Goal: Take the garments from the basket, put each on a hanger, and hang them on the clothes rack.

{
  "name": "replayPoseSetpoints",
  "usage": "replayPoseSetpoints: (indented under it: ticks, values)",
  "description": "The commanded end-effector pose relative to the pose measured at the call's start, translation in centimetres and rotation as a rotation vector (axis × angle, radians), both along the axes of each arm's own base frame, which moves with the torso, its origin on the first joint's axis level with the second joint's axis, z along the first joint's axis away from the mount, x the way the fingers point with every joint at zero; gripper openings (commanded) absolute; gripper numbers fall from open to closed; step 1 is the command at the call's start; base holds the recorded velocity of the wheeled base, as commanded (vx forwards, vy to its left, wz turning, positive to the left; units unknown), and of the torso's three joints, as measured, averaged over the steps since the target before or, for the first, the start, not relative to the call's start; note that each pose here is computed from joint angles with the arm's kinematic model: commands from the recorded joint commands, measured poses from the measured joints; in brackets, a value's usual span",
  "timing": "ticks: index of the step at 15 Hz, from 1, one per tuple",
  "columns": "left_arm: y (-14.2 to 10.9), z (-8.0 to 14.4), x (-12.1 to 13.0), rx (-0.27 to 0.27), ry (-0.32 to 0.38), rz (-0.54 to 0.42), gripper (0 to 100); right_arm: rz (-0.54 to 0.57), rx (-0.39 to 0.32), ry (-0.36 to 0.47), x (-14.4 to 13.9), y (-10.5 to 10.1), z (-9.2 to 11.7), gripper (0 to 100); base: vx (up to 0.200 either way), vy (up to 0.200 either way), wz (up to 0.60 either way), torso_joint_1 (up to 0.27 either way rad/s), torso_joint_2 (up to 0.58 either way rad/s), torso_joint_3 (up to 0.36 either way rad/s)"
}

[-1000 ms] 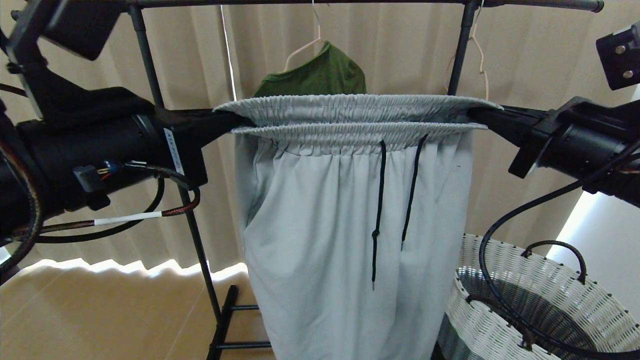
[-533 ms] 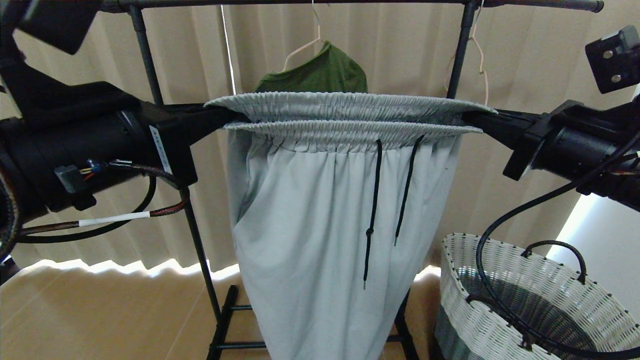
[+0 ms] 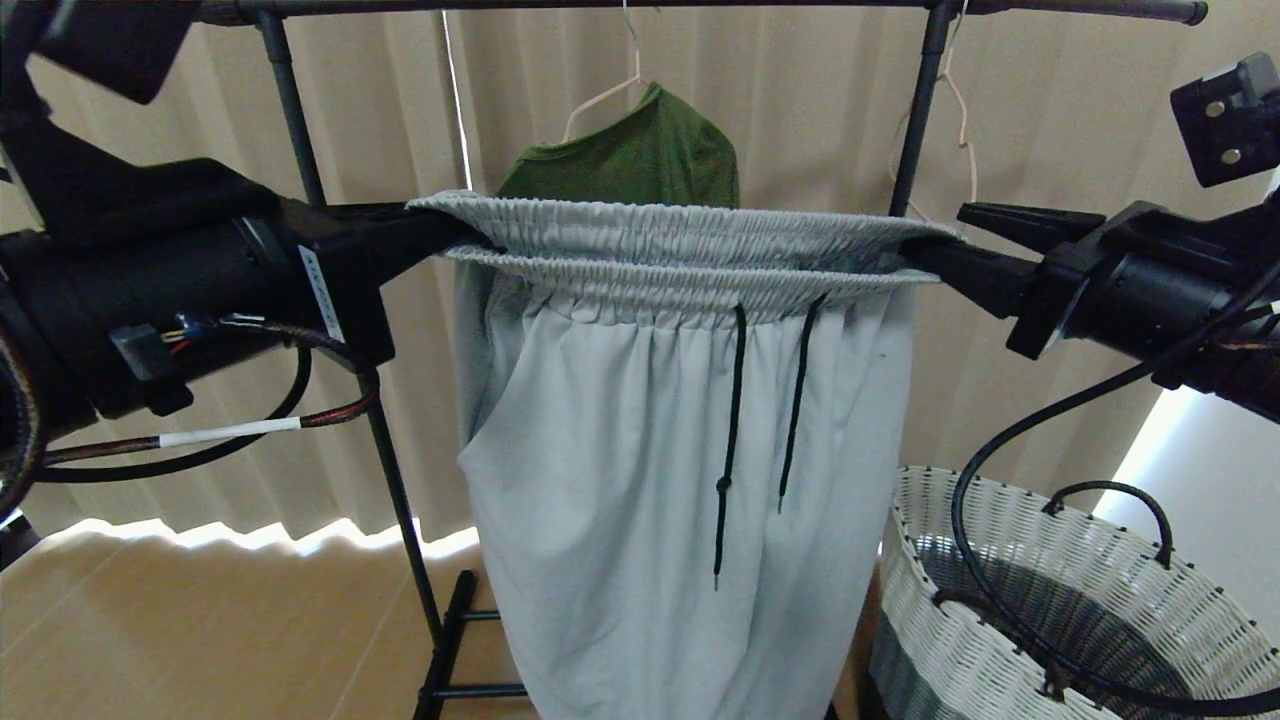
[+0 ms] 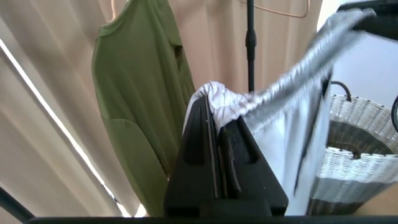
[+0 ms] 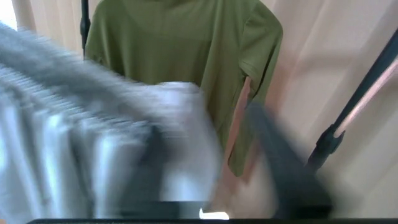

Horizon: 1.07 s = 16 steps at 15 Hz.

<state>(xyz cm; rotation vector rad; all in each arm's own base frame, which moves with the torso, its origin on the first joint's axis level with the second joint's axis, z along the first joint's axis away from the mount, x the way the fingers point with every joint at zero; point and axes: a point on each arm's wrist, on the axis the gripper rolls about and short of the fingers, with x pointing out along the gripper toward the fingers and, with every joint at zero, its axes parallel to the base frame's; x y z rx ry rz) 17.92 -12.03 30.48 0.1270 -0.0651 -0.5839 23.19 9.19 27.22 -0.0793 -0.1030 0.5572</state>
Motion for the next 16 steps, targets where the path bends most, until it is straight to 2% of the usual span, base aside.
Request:
replayPoseSetpoints:
  ticks: [1, 3, 5, 7, 8, 9, 12, 16]
  values:
    - [0.1, -0.1, 0.2, 0.001, 0.006, 0.011, 0, 0.003, -0.001, 0.008, -0.1, 0.0, -0.2, 100, 0.0, 0.0, 0.0, 0.0, 0.0, 0.0]
    - [1.3, -0.5, 0.9, 0.012, 0.015, 0.076, 0, 0.023, 0.015, 0.018, -0.6, 0.2, -0.3, 100, 0.0, 0.0, 0.0, 0.0, 0.0, 0.0]
    - [2.8, -1.1, 1.4, 0.004, 0.018, 0.152, 0, 0.083, 0.082, 0.019, -2.2, 0.9, 0.6, 100, 0.0, 0.0, 0.0, 0.0, 0.0, 0.0]
    - [3.6, -2.1, 1.0, -0.034, -0.005, 0.179, 0, 0.137, 0.157, 0.033, -3.8, 1.2, 1.3, 100, 0.0, 0.0, 0.0, 0.0, 0.0, 0.0]
    - [3.6, -2.7, 0.8, -0.08, -0.041, 0.172, 0, 0.165, 0.182, 0.043, -4.6, 1.2, 1.5, 100, 0.0, 0.0, 0.0, 0.0, 0.0, 0.0]
    - [3.5, -2.8, 0.9, -0.086, -0.057, 0.169, 0, 0.174, 0.18, 0.054, -4.7, 1.3, 1.1, 100, 0.0, 0.0, 0.0, 0.0, 0.0, 0.0]
    - [3.0, -3.4, 2.1, -0.069, -0.03, 0.173, 0, 0.197, 0.166, 0.082, -4.7, 1.4, 0.3, 100, 0.0, 0.0, 0.0, 0.0, 0.0, 0.0]
    - [4.1, -4.0, 3.5, -0.058, -0.01, 0.238, 0, 0.21, 0.159, 0.094, -5.0, 1.2, -0.1, 100, 0.0, 0.0, 0.0, 0.0, 0.0, 0.0]
